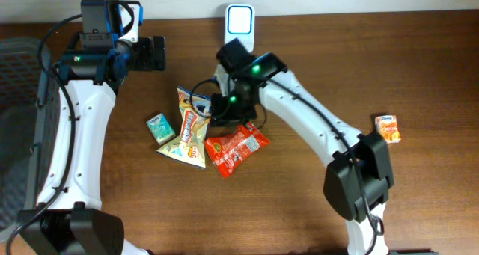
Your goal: Scan the item barcode
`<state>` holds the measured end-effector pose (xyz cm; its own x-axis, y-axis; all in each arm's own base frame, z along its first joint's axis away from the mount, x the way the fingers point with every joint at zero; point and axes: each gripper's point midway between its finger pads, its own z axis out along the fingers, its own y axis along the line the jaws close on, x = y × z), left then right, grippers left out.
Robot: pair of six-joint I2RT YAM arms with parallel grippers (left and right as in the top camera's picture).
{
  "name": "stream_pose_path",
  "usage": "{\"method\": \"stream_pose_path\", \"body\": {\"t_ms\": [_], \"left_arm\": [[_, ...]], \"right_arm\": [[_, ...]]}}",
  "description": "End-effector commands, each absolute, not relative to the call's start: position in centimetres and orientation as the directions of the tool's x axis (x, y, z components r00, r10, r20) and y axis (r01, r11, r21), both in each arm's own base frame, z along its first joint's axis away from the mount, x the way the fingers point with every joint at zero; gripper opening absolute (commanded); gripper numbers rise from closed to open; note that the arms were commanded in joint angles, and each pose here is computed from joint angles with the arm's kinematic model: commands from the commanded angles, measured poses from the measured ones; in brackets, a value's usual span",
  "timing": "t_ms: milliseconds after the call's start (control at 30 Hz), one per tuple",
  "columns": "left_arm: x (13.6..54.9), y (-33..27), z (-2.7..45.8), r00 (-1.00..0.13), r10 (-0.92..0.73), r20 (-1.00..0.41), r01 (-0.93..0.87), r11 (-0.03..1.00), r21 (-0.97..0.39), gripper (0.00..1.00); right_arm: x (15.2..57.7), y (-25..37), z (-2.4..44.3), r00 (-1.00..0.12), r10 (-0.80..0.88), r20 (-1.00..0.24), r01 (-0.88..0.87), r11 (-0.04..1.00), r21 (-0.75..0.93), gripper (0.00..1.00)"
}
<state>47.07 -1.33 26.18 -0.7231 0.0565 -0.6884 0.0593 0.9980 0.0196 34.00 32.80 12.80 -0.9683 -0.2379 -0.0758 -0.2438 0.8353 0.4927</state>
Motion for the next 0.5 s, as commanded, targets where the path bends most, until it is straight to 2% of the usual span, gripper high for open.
{"method": "stream_pose_path", "body": {"t_ms": [0,100,300,467], "left_arm": [[47.2,-0.9,26.1,-0.724,0.068,-0.686,0.060,0.998,0.035,0.99],[47.2,-0.9,26.1,-0.724,0.068,-0.686,0.060,0.998,0.035,0.99],[47.2,-0.9,26.1,-0.724,0.068,-0.686,0.060,0.998,0.035,0.99],[47.2,-0.9,26.1,-0.724,0.068,-0.686,0.060,0.998,0.035,0.99]], "right_arm": [[33.4,33.1,9.8,-0.987,-0.161,-0.009,-0.148,0.883,0.446,0.19],[32.6,33.4,7.2,-0.988,-0.149,0.027,-0.122,0.891,0.438,0.13],[31.8,32.3,2.2,-0.995,-0.088,0.038,-0.066,0.918,0.391,0.11],[30.6,30.0,1.5,-0.986,-0.095,0.136,-0.034,0.918,0.395,0.12]]}}
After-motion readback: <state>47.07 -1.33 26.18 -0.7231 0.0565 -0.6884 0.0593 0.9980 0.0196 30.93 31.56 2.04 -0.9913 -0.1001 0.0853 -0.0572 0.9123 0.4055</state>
